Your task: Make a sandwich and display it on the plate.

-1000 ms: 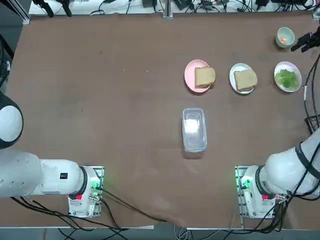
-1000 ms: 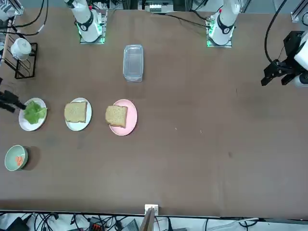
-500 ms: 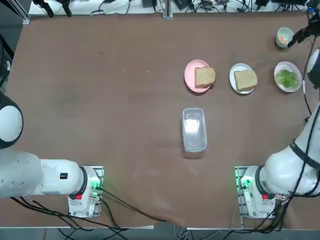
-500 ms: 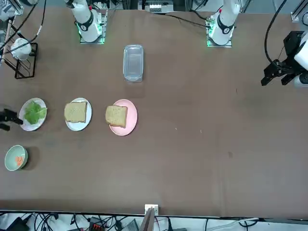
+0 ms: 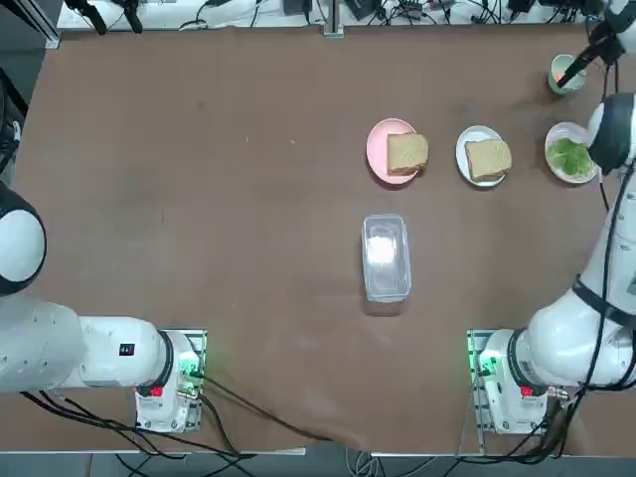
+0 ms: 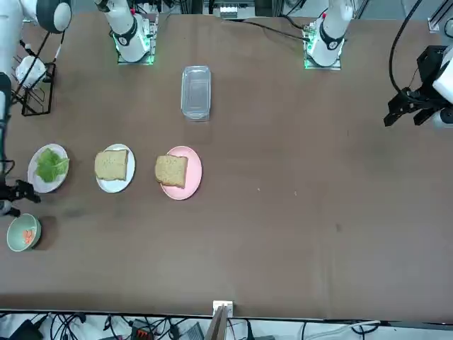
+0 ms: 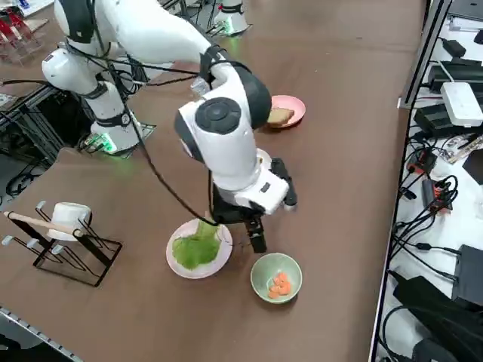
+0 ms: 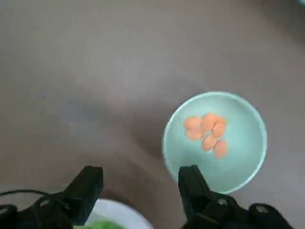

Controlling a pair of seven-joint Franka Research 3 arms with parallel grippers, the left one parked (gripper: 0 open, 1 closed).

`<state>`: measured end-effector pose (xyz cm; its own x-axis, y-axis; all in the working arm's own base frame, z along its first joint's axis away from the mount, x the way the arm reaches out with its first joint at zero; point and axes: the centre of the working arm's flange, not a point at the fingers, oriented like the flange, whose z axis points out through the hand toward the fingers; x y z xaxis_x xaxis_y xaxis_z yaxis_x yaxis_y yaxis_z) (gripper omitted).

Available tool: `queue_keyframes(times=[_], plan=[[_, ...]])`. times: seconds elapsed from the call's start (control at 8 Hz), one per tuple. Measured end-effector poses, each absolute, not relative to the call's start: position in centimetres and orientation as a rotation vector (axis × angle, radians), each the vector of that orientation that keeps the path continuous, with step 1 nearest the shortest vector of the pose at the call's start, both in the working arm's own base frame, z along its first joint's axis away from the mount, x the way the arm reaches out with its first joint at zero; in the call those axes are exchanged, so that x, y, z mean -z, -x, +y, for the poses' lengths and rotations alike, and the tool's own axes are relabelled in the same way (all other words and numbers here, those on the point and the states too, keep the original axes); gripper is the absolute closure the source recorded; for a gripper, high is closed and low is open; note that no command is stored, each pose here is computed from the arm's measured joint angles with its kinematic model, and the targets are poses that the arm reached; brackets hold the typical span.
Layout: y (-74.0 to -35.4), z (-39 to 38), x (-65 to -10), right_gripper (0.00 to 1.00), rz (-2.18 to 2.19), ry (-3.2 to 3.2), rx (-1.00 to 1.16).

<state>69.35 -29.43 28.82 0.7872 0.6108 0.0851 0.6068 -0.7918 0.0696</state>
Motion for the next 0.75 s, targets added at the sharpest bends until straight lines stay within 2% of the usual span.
queue_keyframes(times=[0.75], plan=[[-69.6,-30.2,-24.8,0.05,1.105,-2.832,-0.14]])
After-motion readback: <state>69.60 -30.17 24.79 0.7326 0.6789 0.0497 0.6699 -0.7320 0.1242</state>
